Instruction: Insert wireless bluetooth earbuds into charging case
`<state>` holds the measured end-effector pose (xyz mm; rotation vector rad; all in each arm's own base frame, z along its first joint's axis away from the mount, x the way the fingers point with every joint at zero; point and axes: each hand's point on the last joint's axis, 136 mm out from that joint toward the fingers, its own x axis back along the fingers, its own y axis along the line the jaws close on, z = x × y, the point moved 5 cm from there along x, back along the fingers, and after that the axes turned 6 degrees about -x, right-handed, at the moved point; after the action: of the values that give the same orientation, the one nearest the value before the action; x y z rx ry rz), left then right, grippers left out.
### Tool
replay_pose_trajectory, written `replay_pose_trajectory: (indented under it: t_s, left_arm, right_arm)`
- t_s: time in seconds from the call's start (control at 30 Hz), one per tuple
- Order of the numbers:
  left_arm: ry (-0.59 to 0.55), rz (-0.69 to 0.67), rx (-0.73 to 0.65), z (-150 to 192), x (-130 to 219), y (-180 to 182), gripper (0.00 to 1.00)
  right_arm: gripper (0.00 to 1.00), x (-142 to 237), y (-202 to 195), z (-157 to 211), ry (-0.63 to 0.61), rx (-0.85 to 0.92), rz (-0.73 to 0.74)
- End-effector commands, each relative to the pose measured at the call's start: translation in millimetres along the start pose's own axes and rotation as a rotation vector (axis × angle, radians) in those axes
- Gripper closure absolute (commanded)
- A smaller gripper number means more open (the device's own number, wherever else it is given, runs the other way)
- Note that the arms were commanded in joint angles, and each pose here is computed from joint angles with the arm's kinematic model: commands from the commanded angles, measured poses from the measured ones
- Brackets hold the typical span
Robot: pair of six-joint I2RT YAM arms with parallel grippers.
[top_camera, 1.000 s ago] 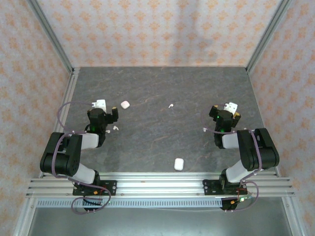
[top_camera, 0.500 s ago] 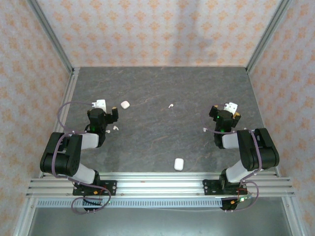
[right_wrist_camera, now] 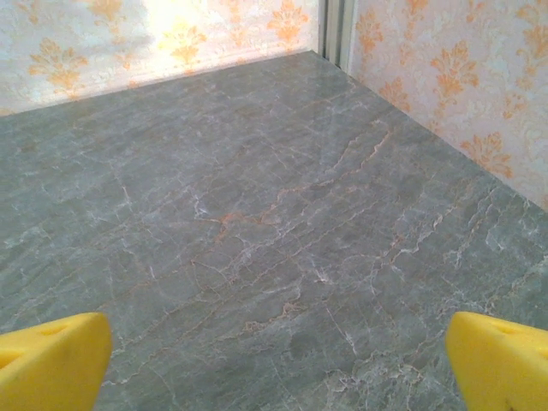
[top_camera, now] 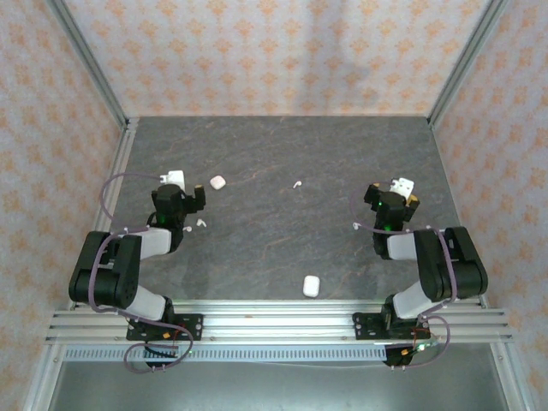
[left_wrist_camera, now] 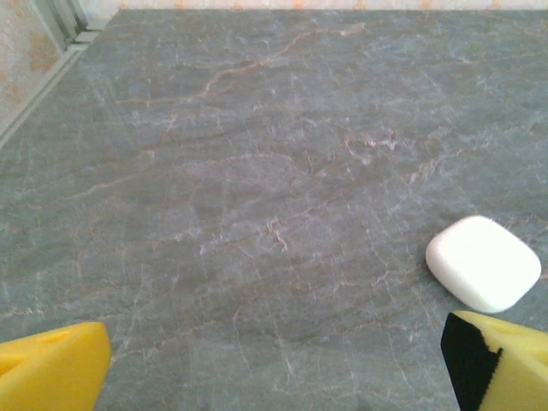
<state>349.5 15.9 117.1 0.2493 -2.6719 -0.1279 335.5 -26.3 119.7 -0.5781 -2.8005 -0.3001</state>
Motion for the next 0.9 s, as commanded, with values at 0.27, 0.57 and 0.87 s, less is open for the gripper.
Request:
replay_pose_trajectory:
  t_s: [0.27,0.57,0.87]
  left_arm:
    - [0.075,-0.048,0.091,-38.2,41.2,16.5,0.0]
    - [0.273,0.071,0.188,-50.2,81.6,8.5,0.0]
    - [0.453,0.193,0.163,-22.9,105.1,-31.1,0.0]
  right_arm:
    - [0.0,30.2,20.2,-46.3,0.248,-0.092,0.031]
    - [0.06,113.1,69.5,-3.1,0.702,-0.064,0.01]
    - [0.09,214.2,95.7,57.7,0.895,0.074,-0.085]
